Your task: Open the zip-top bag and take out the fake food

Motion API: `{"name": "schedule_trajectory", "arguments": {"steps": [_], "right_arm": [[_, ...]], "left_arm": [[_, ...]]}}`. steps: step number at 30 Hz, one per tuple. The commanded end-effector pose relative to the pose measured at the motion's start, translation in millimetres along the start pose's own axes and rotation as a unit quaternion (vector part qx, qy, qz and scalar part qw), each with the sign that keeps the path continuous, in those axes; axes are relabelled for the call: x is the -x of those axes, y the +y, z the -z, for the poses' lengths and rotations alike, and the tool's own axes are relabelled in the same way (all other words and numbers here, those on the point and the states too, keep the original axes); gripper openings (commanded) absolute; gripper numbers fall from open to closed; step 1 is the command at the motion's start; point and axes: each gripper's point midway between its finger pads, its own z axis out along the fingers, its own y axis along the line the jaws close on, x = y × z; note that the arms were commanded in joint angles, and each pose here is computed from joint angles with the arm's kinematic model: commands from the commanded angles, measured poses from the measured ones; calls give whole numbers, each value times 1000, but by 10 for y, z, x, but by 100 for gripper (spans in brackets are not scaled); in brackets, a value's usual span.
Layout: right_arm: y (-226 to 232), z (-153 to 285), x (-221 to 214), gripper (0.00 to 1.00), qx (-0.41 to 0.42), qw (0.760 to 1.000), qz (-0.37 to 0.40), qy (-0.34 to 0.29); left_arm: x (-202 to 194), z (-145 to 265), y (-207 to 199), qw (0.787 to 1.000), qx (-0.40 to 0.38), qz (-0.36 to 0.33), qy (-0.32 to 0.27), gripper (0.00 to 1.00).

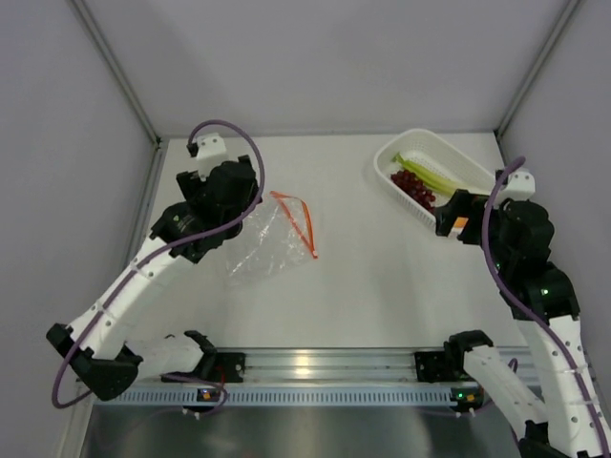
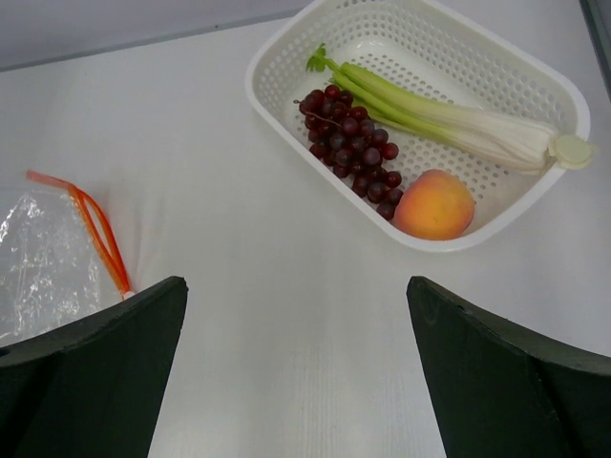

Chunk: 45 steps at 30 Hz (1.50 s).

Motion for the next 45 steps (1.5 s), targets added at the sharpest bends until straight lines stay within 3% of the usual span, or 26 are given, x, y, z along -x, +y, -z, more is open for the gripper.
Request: {"name": "schedule_trajectory", "arguments": {"steps": [1, 5, 12, 16, 23, 45], "right_arm": [[112, 147, 150, 99, 30, 999, 27, -14], [69, 221, 192, 99, 17, 999, 38, -17], [31, 243, 79, 100, 15, 998, 60, -20], [-23, 292, 69, 99, 11, 996, 68, -57], [-56, 150, -73, 99, 5, 997, 53, -58], [-13, -57, -219, 100, 10, 999, 40, -36]], "left_arm": [[-40, 190, 259, 1000, -15, 23, -9, 96], [-285, 287, 623, 1000, -1, -2, -14, 98], [-456, 597, 993, 998, -56, 19, -37, 98], [-477, 677, 1125, 996, -66, 10, -54, 98], [-472, 645, 1064, 993, -86, 23, -80, 98], [-675, 372, 1230, 994, -65, 56, -70, 98]]}}
